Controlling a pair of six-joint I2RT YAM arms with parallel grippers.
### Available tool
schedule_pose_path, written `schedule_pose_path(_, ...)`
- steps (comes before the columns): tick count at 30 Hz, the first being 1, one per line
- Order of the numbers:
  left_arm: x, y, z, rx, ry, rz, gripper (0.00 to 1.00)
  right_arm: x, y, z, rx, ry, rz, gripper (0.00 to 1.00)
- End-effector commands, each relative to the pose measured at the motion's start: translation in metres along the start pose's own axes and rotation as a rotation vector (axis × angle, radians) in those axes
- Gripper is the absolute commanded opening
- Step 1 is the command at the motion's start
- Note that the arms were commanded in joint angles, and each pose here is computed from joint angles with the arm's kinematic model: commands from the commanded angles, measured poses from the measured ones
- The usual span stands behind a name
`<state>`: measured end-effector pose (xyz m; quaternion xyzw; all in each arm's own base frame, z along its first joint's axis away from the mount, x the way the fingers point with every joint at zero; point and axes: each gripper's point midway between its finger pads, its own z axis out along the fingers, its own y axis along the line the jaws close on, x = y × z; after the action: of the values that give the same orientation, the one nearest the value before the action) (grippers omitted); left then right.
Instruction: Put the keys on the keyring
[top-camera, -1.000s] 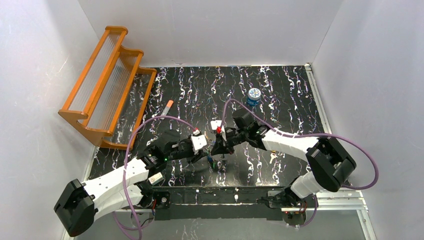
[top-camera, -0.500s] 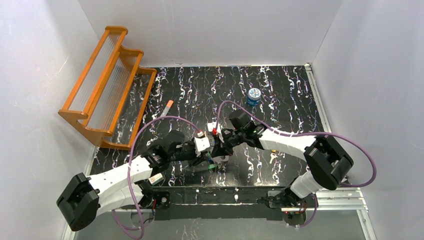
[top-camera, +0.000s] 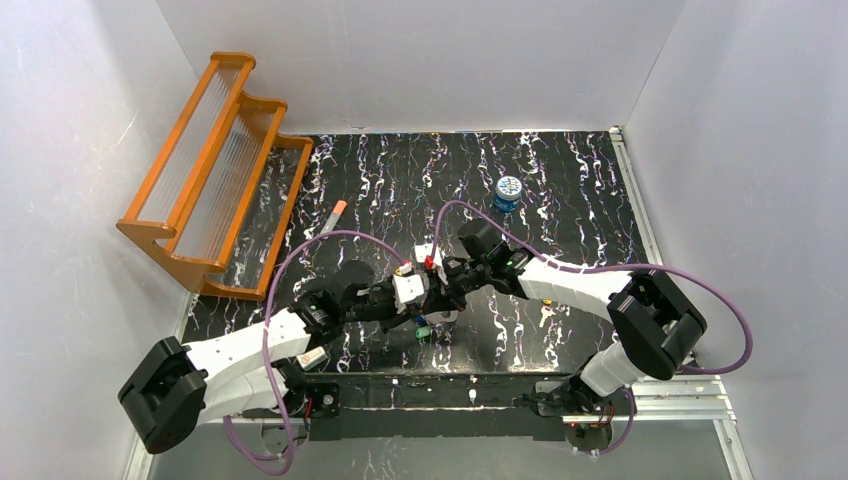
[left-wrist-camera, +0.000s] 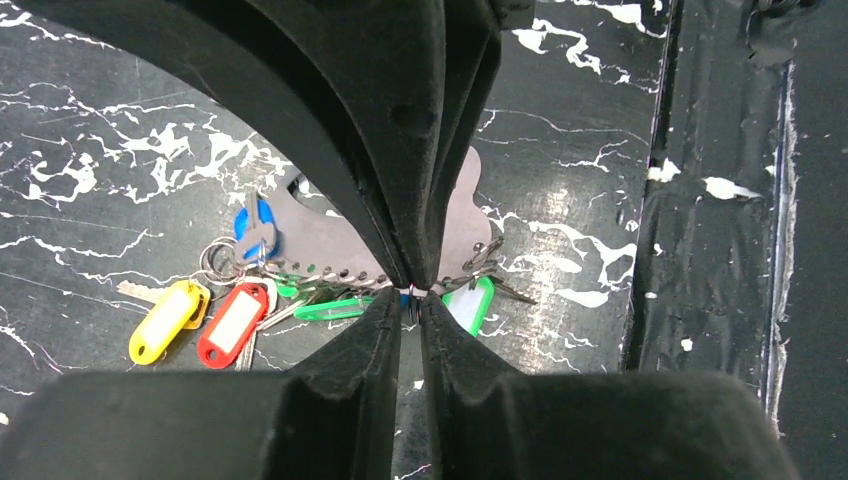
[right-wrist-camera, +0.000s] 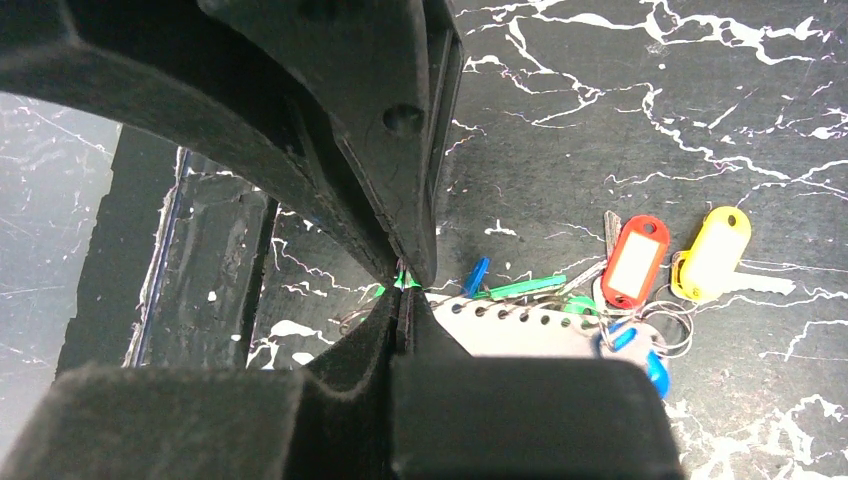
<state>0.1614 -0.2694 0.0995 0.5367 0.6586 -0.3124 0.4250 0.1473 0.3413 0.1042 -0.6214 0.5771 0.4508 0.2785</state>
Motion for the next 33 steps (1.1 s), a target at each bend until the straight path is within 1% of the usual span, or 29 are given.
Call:
schedule_pose_path(1,-0.005,0.0,0.006,0.014,-0.011,0.012,0.1,-0.023,-0.003,0.001,-0.008,-0.051,-0.051,0.01)
schedule_pose_path(4,-0.002,0.001,0.007,0.011,0.002,0.018,0.06,-0.024,-0.003,0.0,-0.007,-0.053,-0.051,0.01)
schedule_pose_path(6,0.0,0.002,0.007,0.006,0.009,0.02,0.0,-0.024,-0.003,0.0,-0.008,-0.054,-0.052,0.01)
schedule_pose_path(10,0.003,0.006,0.005,-0.022,0.026,0.011,0.0,-0.025,-0.005,0.001,0.002,-0.059,-0.051,0.01)
schedule_pose_path(12,0.0,0.009,0.004,-0.047,0.003,0.001,0.0,-0.026,-0.007,0.0,0.02,-0.07,-0.052,0.01)
schedule_pose_path(13,-0.002,0.01,0.003,-0.063,-0.012,-0.004,0.0,-0.027,-0.009,0.0,0.035,-0.078,-0.052,0.07)
schedule_pose_path(15,-0.005,0.012,0.0,-0.093,-0.046,-0.022,0.0,-0.028,-0.012,-0.003,0.063,-0.098,-0.061,0.24)
schedule_pose_path(17,-0.009,0.013,-0.002,-0.117,-0.092,-0.041,0.0,-0.03,-0.017,-0.008,0.103,-0.131,-0.056,0.37)
schedule_pose_path(20,-0.017,0.014,-0.006,-0.14,-0.175,-0.062,0.0,-0.036,-0.021,-0.022,0.12,-0.207,-0.039,0.45)
schedule_pose_path(23,-0.024,0.011,-0.007,-0.139,-0.24,-0.066,0.0,-0.041,-0.021,-0.035,0.096,-0.278,-0.026,0.46)
schedule_pose_path(26,-0.022,0.009,-0.006,-0.133,-0.263,-0.07,0.0,-0.042,-0.018,-0.04,0.072,-0.304,-0.046,0.45)
schedule_pose_path(30,-0.02,0.007,-0.005,-0.126,-0.287,-0.072,0.0,-0.041,-0.013,-0.039,0.05,-0.32,-0.079,0.4)
schedule_pose_path(33,-0.024,0.007,-0.007,-0.135,-0.328,-0.071,0.0,-0.043,-0.011,-0.039,0.038,-0.342,-0.095,0.36)
